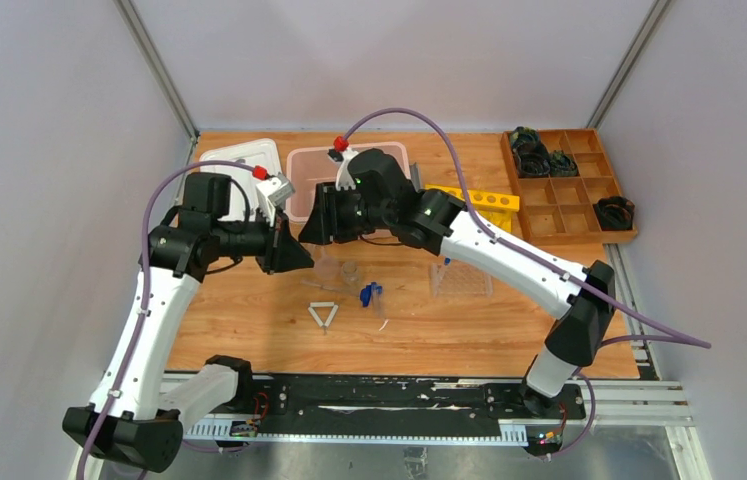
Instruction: Organize the chemistry lab equipment
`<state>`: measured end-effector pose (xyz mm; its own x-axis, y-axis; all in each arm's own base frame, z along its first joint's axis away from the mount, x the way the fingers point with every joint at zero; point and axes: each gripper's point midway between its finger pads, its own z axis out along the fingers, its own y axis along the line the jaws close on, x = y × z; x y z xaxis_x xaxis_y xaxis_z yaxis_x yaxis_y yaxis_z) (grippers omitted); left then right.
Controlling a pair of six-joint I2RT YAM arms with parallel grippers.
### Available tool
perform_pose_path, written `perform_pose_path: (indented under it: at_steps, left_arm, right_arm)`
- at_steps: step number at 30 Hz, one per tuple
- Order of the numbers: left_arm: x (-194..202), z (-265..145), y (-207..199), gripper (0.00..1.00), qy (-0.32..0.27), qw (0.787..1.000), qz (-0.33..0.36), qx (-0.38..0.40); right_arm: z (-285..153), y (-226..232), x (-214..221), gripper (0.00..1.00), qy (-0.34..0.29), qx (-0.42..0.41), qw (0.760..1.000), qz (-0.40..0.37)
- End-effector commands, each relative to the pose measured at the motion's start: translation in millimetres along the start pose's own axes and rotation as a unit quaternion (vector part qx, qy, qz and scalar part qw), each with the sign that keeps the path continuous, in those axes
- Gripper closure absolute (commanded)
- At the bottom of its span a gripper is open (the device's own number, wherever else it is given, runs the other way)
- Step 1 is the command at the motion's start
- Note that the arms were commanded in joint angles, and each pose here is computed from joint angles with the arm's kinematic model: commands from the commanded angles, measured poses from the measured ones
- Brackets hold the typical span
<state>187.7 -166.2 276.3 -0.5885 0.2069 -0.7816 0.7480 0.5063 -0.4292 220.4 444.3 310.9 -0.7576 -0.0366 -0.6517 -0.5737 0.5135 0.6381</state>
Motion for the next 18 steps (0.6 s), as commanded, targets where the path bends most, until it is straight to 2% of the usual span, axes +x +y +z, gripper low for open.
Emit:
perform_pose_path:
  at_steps: [1, 8, 11, 16, 18]
  left_arm:
    - [-4.1, -2.7, 1.7, 1.0, -0.006, 0.999, 0.036, -0.014]
    - [-0.1, -5.1, 17.6, 1.0, 0.002, 0.996, 0.074, -0.054]
    - [-0.3, -2.7, 18.4, 1.0, 0.005, 0.996, 0.071, -0.048]
    - [-3.6, -1.7, 20.5, 0.98, 0.007, 0.997, 0.066, -0.049]
    - [-3.3, -1.2, 18.1, 0.95, 0.006, 0.997, 0.068, -0.042]
  right_arm:
    - [-23.3, 20.1, 4.2, 0.59, 0.03, -0.039, 0.998, -0.028]
    - [-30.1, 21.1, -0.9, 0.64, 0.028, -0.036, 0.999, -0.026]
    - [-28.7, 17.2, 1.3, 0.74, 0.031, -0.03, 0.999, -0.025]
    - [-29.5, 13.8, -0.5, 0.99, 0.03, -0.021, 0.999, -0.025]
    - [-28.6, 8.6, -1.8, 1.0, 0.024, -0.009, 0.999, -0.026]
